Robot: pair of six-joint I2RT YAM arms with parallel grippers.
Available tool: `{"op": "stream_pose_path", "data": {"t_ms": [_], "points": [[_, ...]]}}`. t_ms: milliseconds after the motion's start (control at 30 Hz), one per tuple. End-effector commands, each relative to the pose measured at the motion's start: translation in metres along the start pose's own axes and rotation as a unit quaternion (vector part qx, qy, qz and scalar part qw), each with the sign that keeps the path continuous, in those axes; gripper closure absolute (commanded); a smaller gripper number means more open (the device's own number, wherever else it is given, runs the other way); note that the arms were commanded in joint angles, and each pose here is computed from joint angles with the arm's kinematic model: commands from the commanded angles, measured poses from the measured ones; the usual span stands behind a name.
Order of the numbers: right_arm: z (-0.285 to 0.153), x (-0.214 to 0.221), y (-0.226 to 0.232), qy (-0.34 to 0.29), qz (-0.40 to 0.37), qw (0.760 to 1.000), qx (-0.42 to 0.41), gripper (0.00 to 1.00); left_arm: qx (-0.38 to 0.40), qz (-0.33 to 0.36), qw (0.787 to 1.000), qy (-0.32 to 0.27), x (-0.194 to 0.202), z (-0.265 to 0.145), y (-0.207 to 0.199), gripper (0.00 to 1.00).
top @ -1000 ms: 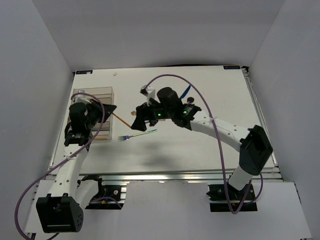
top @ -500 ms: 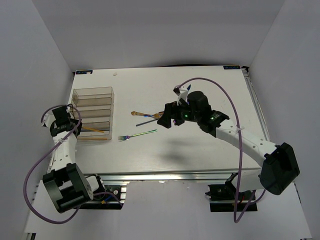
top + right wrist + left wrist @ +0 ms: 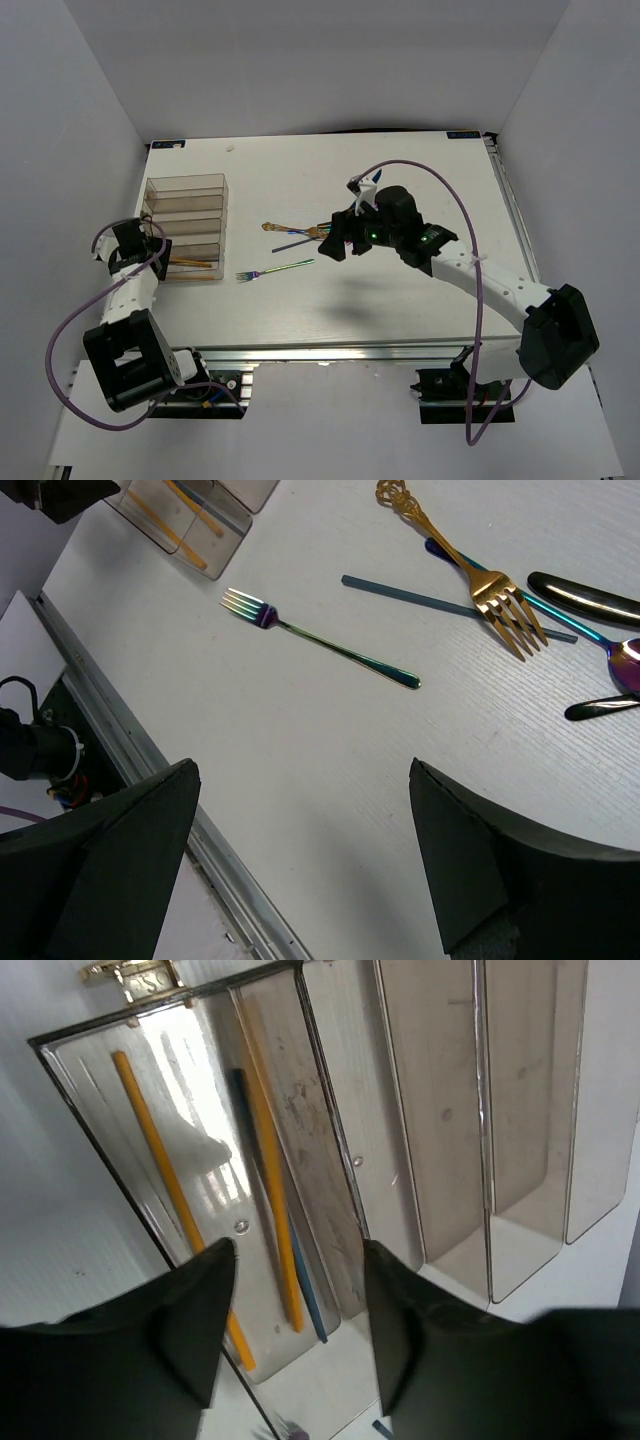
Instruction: Sort the eating utensils into containers
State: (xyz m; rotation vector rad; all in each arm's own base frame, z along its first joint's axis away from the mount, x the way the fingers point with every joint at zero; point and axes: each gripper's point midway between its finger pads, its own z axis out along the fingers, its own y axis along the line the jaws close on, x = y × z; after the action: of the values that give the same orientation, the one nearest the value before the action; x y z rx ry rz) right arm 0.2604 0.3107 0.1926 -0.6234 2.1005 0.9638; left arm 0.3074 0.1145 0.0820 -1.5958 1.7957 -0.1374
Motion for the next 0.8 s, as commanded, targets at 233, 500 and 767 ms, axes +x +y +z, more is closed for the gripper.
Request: {"op": "stream_pose_path", "data": {"t_ms": [233,500,767], "points": [[0.037,-0.004,-0.035,0.038,-0.029,0.996,0.081,0.1,0.102,0.06,0.993,-0.019,-0.016,-0.051,-0.036,0.11],[0.077,0.004,-0.071,0.07,0.014,0.97,0.234,0.11,0.175,0.247,0.953,0.023,0.004,-0.085,-0.054,0.02],[0.041,0.016,-0.098,-0.021,0.158,0.954,0.253,0.11,0.25,0.517,0.817,0.059,0.141,-0.135,-0.128,0.02]]}}
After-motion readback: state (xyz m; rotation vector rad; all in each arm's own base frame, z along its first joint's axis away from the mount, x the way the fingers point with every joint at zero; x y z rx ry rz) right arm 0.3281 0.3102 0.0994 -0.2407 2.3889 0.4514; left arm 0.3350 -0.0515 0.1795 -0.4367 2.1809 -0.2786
